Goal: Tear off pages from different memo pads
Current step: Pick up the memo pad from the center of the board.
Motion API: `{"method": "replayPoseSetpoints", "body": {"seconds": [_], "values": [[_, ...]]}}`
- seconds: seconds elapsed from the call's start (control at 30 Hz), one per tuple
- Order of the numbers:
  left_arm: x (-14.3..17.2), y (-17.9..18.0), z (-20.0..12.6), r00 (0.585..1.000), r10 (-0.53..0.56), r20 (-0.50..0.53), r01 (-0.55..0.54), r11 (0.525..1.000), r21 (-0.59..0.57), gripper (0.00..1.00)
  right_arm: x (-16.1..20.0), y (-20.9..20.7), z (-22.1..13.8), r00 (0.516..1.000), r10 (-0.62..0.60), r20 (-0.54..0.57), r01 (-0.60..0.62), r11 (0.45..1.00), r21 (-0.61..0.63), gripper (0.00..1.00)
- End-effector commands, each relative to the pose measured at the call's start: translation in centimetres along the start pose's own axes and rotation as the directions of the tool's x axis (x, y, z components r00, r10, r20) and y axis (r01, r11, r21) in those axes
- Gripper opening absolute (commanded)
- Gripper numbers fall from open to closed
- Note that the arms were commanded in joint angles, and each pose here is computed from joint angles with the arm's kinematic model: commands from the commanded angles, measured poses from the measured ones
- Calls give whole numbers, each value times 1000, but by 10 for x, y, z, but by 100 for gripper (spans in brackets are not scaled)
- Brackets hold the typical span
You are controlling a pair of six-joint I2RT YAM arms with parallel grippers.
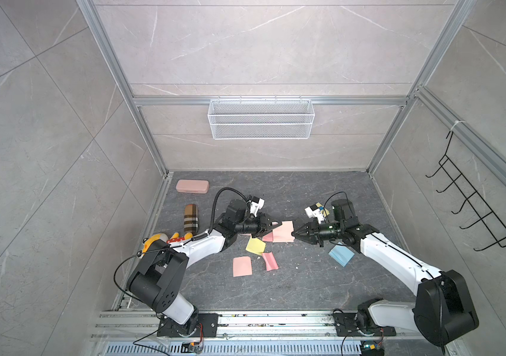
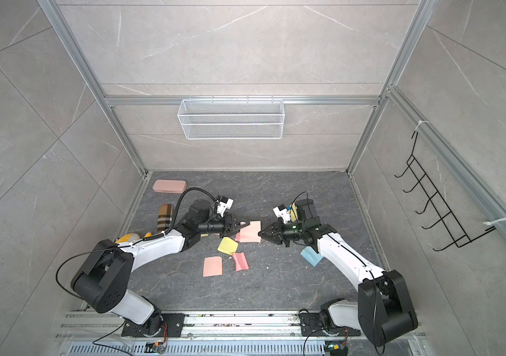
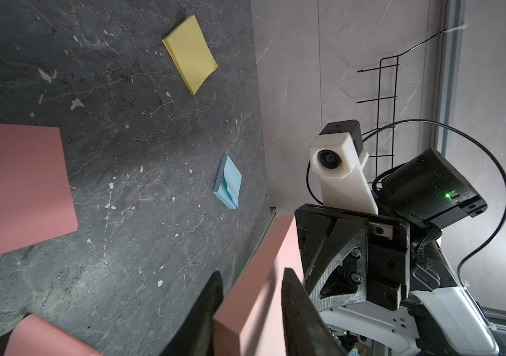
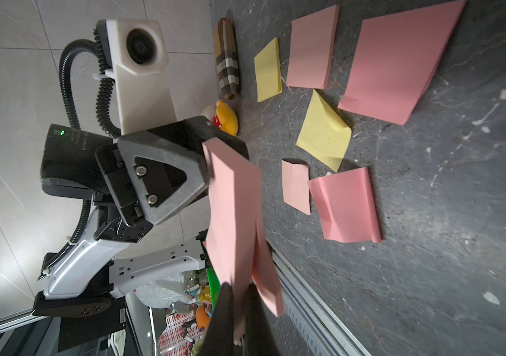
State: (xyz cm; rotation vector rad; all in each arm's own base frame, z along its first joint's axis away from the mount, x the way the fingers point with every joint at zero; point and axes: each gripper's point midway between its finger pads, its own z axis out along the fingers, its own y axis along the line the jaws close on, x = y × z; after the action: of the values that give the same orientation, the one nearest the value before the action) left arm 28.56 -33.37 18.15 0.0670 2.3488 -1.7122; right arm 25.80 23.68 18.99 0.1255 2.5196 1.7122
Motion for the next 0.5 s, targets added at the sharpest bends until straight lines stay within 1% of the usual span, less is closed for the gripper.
{"method": "replayPoseSetpoints", "body": {"seconds": [0.0, 0.07, 0.1, 0.13, 0.17, 0.2, 0.23, 0.3, 0.37, 0.4, 0.47], "values": [[-1, -24, -4, 998, 57, -11, -56, 996, 75, 22, 3, 5, 2, 1000, -4, -12, 4, 999, -39, 0], [-1, -24, -4, 999, 50, -15, -49, 996, 72, 11, 4, 4, 3, 1000, -8, -19, 8, 999, -34, 2], [-2, -22, -4, 999, 35, -18, -34, 998, 60, 6, 6, 3, 2, 1000, -20, -22, 19, 1000, -22, 11], [-3, -18, -4, 1000, 11, -27, -10, 999, 38, 3, 8, 1, 0, 999, -32, -26, 33, 999, 8, 22], [-4, -11, -5, 999, -29, -43, 29, 1000, -2, 0, 11, -3, -4, 997, -73, -28, 74, 995, 66, 31], [-4, -3, -7, 996, -71, -60, 69, 997, -39, 0, 13, -8, -10, 991, -127, -29, 130, 982, 139, 38], [-3, 4, -9, 991, -110, -75, 105, 992, -70, 0, 13, -11, -16, 984, -176, -24, 177, 964, 200, 42], [0, 9, -12, 981, -158, -108, 147, 984, -105, 0, 16, -17, -24, 955, -292, -48, 292, 901, 322, 52], [5, 8, -12, 973, -184, -138, 168, 978, -121, 0, 19, -23, -26, 911, -400, -102, 402, 806, 434, 57], [6, 6, -12, 971, -189, -150, 172, 978, -116, 0, 23, -23, -24, 885, -443, -146, 456, 757, 468, 59], [9, 4, -13, 967, -197, -162, 179, 976, -121, 0, 27, -17, -19, 838, -509, -199, 534, 684, 498, 61]]}}
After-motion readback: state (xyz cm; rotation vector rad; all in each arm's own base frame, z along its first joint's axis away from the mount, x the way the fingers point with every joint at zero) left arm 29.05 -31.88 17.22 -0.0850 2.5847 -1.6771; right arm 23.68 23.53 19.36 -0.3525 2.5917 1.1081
